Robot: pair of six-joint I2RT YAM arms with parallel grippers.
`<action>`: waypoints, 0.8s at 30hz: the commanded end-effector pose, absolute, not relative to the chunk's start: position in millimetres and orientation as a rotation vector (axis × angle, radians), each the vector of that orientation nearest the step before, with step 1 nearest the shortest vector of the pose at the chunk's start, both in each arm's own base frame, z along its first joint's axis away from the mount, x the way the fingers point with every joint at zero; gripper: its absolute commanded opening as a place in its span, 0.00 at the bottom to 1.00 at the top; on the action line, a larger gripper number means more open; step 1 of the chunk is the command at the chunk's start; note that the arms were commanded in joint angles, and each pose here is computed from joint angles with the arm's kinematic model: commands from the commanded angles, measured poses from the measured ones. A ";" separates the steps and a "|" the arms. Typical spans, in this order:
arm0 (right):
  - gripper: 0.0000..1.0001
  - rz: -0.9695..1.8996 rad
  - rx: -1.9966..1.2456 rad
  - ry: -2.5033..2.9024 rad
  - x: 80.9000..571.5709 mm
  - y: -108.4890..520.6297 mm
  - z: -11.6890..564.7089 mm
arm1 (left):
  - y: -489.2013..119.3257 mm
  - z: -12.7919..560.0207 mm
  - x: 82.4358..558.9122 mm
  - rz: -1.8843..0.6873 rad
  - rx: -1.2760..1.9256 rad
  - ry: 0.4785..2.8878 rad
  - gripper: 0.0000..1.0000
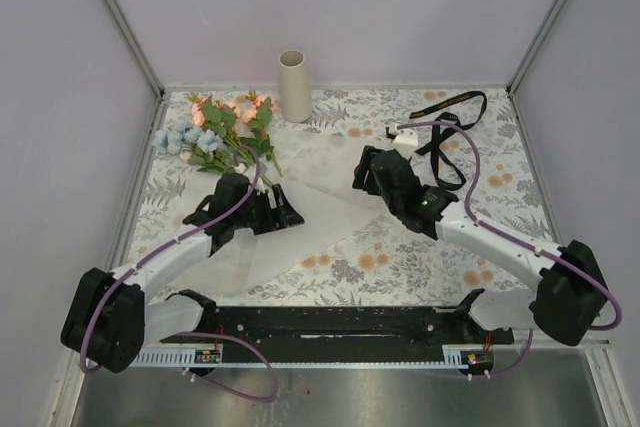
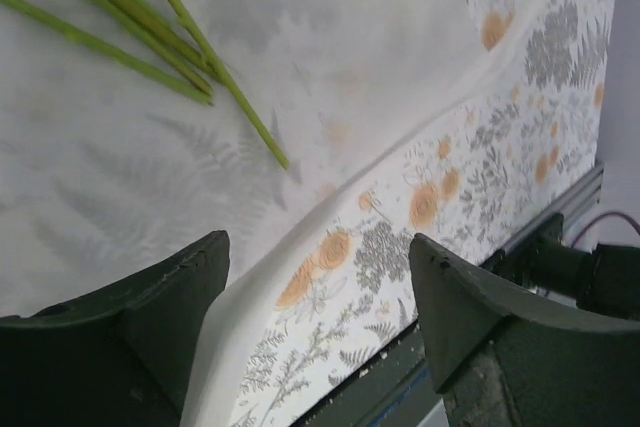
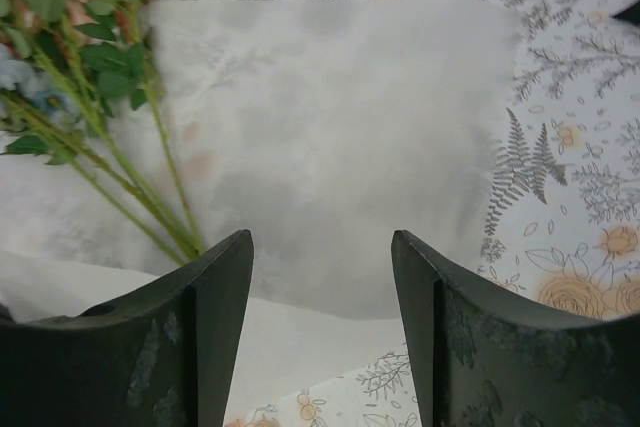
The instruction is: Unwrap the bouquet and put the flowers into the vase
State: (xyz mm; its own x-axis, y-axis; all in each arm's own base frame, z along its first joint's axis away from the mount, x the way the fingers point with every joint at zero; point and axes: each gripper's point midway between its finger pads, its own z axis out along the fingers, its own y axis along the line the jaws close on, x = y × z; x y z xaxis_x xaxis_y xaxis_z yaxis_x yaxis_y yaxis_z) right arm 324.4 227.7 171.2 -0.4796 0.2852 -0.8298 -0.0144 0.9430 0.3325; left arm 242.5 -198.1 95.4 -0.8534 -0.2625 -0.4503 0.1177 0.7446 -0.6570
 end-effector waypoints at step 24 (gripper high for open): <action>0.61 0.945 -0.387 2.312 256.9 330.1 177.1 | -265.8 162.0 157.4 -1.374 0.256 2.119 0.96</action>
State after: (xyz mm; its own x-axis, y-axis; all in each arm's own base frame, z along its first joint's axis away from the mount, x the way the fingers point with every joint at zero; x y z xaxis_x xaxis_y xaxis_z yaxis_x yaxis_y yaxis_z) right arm 274.8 316.2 180.1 -0.7188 -0.0185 -0.6950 -0.4511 0.7730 0.4460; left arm 149.5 -259.9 130.0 -0.8457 -0.1199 -0.5199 0.4074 0.4842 -0.7743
